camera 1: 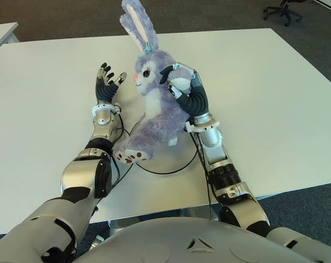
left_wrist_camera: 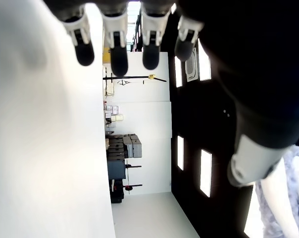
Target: Put the doll into the plate.
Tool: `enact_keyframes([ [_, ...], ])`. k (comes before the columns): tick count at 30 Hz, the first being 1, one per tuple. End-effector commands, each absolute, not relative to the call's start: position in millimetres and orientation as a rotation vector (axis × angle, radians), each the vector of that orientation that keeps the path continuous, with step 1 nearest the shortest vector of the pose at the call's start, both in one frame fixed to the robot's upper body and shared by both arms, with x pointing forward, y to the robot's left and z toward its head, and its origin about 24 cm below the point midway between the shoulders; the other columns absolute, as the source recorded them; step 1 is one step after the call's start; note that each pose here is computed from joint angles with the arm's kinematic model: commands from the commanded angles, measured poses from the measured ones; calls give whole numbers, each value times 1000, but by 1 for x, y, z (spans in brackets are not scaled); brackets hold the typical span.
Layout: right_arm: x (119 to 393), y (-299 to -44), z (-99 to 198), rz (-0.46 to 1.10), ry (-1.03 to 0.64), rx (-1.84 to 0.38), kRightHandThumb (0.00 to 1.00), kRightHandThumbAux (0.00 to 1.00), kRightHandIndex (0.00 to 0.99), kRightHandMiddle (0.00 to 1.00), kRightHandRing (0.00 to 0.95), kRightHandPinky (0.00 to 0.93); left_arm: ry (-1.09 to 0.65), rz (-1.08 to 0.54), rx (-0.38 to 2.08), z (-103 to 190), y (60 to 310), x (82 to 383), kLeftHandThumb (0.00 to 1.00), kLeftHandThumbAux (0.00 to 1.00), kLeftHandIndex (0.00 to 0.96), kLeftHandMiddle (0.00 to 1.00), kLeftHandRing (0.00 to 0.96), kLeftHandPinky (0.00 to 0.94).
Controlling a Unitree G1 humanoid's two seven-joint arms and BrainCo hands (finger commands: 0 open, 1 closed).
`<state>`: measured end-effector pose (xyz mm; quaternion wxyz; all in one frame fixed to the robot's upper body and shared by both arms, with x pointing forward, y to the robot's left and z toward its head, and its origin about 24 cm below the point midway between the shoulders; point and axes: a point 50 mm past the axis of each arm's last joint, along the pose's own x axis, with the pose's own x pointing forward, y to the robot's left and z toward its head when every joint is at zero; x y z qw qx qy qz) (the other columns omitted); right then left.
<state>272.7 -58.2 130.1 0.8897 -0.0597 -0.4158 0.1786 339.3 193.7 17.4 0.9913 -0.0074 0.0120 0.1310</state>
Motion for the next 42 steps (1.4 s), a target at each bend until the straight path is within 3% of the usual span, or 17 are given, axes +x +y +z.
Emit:
enact_keyframes([
  [1,264,-63,99,351,-721,-72,824,697,351,516,487,481,562,269,-63,-97,174,244,99,631,9,83,105,115],
  [5,262,-63,98,355,-712,-58,834,686,408,470,451,434,559,262,-63,-98,172,244,97,626,9,76,96,103],
  [11,261,-63,97,357,-706,-44,831,687,416,458,392,376,562,262,-71,-98,172,243,91,620,1,75,94,114],
  [18,260,-63,96,363,-701,-25,829,687,415,454,360,374,557,266,-74,-98,172,244,95,622,0,92,112,161],
  [26,259,-63,97,368,-706,-21,818,698,371,458,346,353,556,272,-72,-98,172,244,102,615,6,111,132,165],
  [28,259,-62,97,370,-707,-17,828,688,413,454,341,348,555,273,-71,-97,172,244,103,615,8,114,134,161],
  [42,258,-62,98,366,-730,-8,830,686,416,454,335,349,559,279,-63,-98,171,243,101,627,6,112,123,130],
])
